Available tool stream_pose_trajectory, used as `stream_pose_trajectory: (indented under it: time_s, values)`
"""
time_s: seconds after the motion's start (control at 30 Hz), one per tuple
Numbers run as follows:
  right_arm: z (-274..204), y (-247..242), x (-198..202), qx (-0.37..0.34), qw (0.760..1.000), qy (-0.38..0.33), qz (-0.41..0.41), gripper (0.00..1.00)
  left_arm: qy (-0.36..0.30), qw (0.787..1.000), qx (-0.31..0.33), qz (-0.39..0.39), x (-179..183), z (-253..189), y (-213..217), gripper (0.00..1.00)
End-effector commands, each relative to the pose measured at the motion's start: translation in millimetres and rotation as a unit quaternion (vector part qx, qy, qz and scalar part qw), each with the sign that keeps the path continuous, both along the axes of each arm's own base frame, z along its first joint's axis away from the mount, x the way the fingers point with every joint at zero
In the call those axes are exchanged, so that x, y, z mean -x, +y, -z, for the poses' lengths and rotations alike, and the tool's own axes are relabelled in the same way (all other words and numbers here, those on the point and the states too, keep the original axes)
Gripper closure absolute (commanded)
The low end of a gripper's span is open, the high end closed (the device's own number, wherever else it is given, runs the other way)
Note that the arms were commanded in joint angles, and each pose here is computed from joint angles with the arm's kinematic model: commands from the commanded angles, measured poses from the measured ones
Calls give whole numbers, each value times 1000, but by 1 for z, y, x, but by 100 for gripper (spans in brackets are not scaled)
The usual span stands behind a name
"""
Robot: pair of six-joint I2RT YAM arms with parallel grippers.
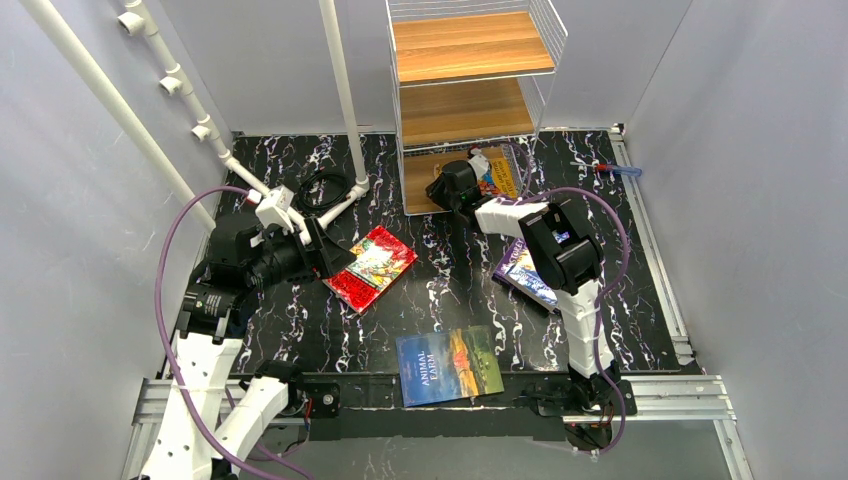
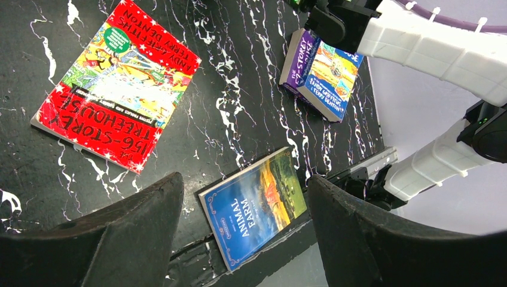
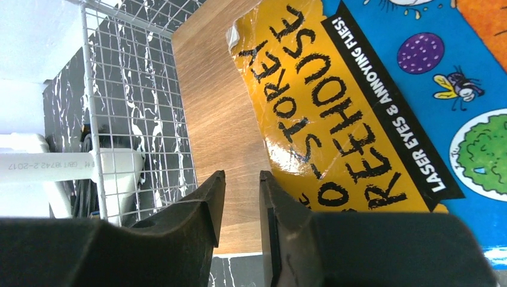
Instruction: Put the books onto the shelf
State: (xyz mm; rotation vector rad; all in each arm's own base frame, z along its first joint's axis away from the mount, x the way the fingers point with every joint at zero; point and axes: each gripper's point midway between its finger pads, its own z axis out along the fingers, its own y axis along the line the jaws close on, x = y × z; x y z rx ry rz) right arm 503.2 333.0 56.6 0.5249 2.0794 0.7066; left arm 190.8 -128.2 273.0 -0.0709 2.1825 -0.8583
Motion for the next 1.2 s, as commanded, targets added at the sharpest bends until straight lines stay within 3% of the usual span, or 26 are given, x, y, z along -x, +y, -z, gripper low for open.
stream_pose_trajectory:
  time_s: [0.0, 0.33, 0.6, 0.67, 0.8, 1.03, 1.17]
  values:
    - [-39, -4, -5, -9, 999, -45, -9, 61, -14, 1000, 1, 4, 5, -11, 0, 26]
    - [-105, -24, 48, -24, 993, -101, -56, 50, -10, 1000, 4, -2, 6, -6, 1, 26]
    - [-94, -51, 138, 3, 988, -71, -134, 43, 42, 997, -29, -50, -2, 33, 16, 27]
    - [-79, -58, 165, 13, 988, -57, -142, 40, 92, 986, -68, -122, -5, 59, 39, 27]
    - [-66, -67, 200, 19, 988, -36, -152, 37, 182, 943, -150, -236, -1, 107, 81, 27]
    - [-62, -81, 220, 25, 988, -32, -152, 35, 189, 937, -104, -274, -20, 156, 74, 35]
    - [-62, -80, 223, 28, 986, -29, -165, 35, 155, 943, -59, -288, -41, 167, 66, 30]
